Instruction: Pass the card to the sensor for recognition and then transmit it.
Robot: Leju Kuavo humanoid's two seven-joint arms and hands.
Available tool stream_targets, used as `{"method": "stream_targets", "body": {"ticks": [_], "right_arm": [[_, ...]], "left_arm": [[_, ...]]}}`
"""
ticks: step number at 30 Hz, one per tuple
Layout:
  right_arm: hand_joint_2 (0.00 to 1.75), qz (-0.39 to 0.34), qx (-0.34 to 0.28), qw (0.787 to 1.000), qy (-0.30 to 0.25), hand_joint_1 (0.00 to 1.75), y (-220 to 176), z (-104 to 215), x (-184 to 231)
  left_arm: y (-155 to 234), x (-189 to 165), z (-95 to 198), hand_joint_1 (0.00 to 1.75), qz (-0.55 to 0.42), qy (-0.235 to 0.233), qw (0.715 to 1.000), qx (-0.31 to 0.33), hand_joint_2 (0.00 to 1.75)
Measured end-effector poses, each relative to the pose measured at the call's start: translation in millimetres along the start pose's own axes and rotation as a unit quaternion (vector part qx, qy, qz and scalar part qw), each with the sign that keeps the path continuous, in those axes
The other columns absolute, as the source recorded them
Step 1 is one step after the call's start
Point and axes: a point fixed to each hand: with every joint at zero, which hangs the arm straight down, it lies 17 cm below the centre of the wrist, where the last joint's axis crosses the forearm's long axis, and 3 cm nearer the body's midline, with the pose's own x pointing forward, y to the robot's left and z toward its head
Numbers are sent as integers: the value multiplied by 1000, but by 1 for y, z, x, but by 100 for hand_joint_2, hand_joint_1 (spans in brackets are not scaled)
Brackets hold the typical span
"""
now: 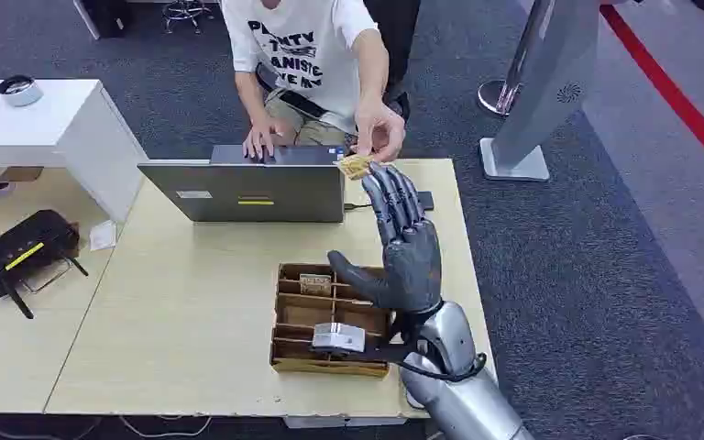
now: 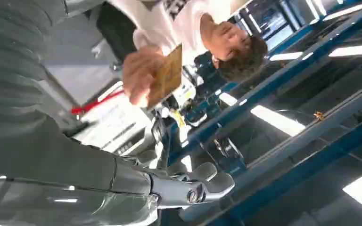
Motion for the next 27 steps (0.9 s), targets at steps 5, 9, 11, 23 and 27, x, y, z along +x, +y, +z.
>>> {"method": "stream_targets", "body": {"ticks": [5, 9, 11, 23, 27], "right_arm": [[175, 24, 4, 1000, 0, 0, 2, -11, -12], [175, 55, 18, 998, 4, 0, 10, -20, -23], [175, 67, 25, 997, 7, 0, 14, -25, -30], [175, 106, 63, 992, 17, 175, 37, -31, -56], [175, 107, 70, 992, 21, 175, 41, -28, -61]], "left_arm": [[0, 1, 0, 0, -7, 1, 1000, 0, 0], [1, 4, 1, 0, -16, 0, 1000, -1, 0], [1, 5, 1, 0, -22, 1, 1000, 0, 0], [2, 6, 2, 0, -33, 2, 999, -1, 0], [2, 6, 2, 0, -33, 3, 999, 0, 0]]}}
